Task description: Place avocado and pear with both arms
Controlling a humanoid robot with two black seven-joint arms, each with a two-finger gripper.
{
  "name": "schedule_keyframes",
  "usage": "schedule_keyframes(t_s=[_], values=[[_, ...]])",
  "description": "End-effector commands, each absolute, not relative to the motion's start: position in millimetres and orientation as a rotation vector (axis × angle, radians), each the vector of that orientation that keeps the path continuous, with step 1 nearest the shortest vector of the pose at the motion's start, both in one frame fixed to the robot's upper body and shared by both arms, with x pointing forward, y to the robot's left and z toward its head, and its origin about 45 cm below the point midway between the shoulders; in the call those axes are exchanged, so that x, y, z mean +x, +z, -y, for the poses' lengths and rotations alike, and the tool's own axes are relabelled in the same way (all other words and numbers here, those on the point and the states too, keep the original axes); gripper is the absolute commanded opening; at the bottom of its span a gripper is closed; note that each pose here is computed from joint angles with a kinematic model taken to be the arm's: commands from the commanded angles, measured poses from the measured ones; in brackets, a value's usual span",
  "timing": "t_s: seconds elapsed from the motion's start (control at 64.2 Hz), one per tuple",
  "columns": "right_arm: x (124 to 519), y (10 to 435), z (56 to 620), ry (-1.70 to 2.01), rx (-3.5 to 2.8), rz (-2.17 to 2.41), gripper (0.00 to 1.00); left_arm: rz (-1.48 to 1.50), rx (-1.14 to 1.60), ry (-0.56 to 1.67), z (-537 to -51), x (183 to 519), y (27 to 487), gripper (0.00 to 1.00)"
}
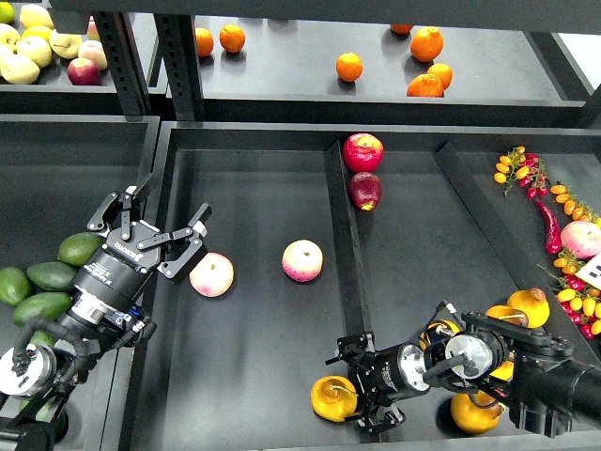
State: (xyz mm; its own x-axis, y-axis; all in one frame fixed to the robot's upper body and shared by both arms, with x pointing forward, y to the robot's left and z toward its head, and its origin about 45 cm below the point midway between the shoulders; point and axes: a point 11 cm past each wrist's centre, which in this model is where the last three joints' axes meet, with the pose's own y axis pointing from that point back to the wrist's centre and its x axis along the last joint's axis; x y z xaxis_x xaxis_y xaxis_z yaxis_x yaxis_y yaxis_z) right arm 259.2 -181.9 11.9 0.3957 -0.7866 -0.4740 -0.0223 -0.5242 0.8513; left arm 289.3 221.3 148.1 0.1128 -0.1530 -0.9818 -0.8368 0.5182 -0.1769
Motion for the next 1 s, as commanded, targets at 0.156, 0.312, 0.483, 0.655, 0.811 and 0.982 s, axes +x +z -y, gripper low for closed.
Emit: schedule_keyframes(t_s=[0.156,0.312,0.483,0.655,0.811,0.982], values=[[259,7,177,-1.206,1.843,0.704,0.93,-1.395,-0.934,0.629,-222,289,147,0.99],[255,5,171,-1.224,1.846,0.694,0.81,-1.400,-0.935,0.634,-222,287,146,0.99],[249,2,168,-1.248,1.843,0.689,0.65,-1.403,-0.936,0.639,-223,285,144,0.99],[247,1,167,-1.260,1.843,0.687,0.54,-1.403,-0.941,0.649,-226,284,143,0.99],[250,4,164,-1.295,1.861,0.705,0.44,-1.397,-0.947,0.655,-230,285,143,0.99],[253,12,153,-1.426,1.926,0.748,0.29,-1.400,-0.948,0.656,-229,285,142,0.99]])
